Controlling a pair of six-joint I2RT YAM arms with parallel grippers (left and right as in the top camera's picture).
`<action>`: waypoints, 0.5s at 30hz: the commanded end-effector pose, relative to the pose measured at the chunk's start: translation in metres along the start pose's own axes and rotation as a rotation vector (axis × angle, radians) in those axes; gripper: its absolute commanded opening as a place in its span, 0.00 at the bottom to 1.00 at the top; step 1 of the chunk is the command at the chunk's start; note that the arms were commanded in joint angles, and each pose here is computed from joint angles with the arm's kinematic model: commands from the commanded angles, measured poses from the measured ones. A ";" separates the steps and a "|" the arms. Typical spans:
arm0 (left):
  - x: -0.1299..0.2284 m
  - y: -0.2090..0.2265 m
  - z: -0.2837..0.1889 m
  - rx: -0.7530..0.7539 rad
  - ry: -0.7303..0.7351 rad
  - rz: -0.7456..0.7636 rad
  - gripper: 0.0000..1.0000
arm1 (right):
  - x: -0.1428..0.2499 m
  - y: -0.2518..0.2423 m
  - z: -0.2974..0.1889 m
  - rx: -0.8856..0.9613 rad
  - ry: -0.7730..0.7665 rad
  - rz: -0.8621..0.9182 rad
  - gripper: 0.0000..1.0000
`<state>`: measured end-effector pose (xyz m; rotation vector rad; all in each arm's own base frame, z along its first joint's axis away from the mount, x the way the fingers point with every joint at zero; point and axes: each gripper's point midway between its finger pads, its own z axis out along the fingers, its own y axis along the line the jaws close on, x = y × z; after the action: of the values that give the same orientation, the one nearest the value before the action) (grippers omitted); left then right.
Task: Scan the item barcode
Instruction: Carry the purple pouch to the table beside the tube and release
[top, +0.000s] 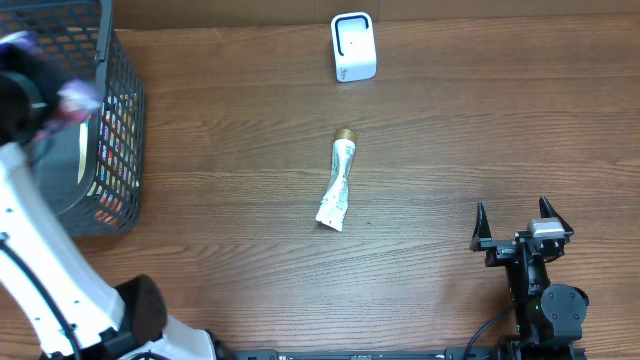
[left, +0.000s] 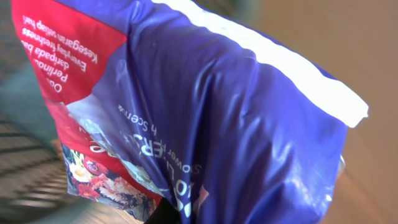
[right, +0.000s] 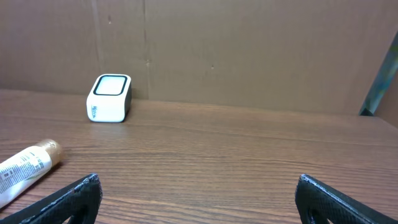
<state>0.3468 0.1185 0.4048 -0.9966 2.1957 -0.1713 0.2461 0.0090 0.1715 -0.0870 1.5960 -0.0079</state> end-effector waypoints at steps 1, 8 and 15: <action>0.055 -0.064 -0.004 0.168 0.141 0.180 0.04 | 0.002 0.001 0.000 -0.002 -0.004 0.002 1.00; 0.196 -0.122 0.052 0.083 0.462 0.485 0.04 | 0.002 0.001 0.000 -0.002 -0.004 0.002 1.00; 0.288 -0.108 0.135 -0.227 0.538 0.603 0.04 | 0.002 0.001 0.000 -0.002 -0.004 0.002 1.00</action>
<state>0.3660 -0.1427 0.2310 -0.2946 2.9323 -0.1339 0.2461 0.0090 0.1716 -0.0873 1.5956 -0.0082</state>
